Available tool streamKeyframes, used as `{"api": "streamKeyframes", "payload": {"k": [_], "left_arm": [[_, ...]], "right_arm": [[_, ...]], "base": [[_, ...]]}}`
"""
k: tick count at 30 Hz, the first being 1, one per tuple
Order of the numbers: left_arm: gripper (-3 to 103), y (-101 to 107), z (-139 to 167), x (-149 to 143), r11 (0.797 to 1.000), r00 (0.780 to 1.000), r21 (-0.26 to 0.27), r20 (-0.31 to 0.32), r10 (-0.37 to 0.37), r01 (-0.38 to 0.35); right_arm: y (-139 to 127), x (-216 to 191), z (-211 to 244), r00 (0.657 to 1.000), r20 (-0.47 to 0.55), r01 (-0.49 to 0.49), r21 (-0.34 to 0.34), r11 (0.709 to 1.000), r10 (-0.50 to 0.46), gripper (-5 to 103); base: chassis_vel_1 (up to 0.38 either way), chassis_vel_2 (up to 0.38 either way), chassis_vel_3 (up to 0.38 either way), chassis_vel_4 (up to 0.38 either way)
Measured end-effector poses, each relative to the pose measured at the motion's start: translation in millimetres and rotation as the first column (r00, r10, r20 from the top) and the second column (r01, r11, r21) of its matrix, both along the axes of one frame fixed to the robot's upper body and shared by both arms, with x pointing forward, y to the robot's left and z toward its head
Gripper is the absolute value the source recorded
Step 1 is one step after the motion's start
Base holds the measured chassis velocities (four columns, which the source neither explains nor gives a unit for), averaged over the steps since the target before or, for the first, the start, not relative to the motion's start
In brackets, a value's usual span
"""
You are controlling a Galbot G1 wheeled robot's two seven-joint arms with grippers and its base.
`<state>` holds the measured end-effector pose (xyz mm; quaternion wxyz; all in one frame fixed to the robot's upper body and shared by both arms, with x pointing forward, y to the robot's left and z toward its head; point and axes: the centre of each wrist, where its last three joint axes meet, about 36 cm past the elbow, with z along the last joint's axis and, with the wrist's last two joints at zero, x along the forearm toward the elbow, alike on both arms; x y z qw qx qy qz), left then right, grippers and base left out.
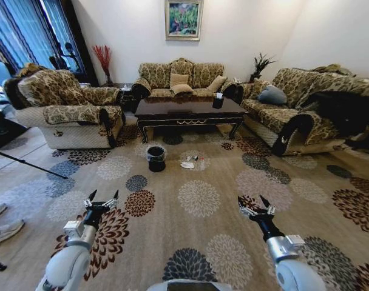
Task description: Move to the front of the table and pick up the trash from the floor, then place it into the trash bin.
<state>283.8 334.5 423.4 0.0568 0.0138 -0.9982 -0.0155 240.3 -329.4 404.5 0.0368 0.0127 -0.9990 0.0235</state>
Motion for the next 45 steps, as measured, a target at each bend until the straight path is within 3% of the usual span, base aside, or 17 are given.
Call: {"api": "streamKeyframes", "payload": {"k": [20, 45], "left_arm": [[100, -3, -6, 6, 1.0, 1.0, -0.006, -0.018, -0.02, 0.02], [100, -4, -12, -7, 1.0, 1.0, -0.015, -0.027, 0.008, -0.009]], "right_arm": [[11, -11, 0, 1.0, -0.007, -0.004, -0.027, 1.0, 0.003, 100], [17, -6, -8, 0.999, -0.022, -0.045, -0.018, 0.999, 0.044, 100]], "base": [[0.0, 0.0, 0.0, 0.0], [0.0, 0.0, 0.0, 0.0]]}}
